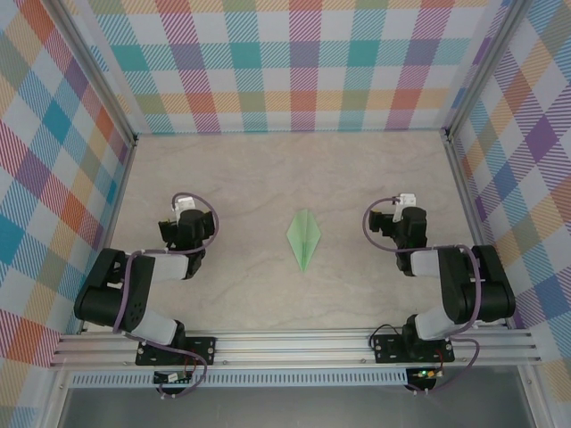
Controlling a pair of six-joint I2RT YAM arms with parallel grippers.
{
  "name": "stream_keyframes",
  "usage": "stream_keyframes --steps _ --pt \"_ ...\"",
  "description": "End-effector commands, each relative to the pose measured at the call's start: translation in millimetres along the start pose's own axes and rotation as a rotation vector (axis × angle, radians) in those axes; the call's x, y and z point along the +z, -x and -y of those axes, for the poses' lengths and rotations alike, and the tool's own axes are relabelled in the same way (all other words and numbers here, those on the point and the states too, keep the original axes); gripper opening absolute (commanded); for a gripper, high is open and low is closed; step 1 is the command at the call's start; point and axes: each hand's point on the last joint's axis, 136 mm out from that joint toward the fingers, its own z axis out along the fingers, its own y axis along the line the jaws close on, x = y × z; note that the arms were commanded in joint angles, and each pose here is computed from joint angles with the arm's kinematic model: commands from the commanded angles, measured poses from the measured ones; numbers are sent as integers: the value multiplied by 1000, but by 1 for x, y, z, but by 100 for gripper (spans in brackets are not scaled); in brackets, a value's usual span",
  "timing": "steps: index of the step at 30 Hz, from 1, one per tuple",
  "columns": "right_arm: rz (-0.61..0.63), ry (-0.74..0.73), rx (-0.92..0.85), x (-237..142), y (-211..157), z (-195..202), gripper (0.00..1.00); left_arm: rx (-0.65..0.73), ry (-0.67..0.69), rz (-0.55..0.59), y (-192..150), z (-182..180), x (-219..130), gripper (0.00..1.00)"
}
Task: Fold a paper plane with a square sheet of paper (pick it up from the middle)
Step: Reset both arms
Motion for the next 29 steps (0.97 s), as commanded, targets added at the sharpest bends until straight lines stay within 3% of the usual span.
stream_keyframes --steps 1,3,7,10,14,29 --pt "99 42 -2 1 28 -5 100 -53 -121 89 27 13 6 100" --pt "95 -17 46 3 29 9 100 -62 -142 32 26 15 16 100" --pt "98 -23 48 2 28 10 100 -66 -145 38 27 13 16 100" --pt "97 -20 48 2 28 10 100 4 -389 56 17 48 7 100" --pt "96 -23 46 2 28 10 100 -48 -294 49 16 31 14 100" --pt "95 -18 46 3 28 10 100 -34 -306 59 17 35 11 100"
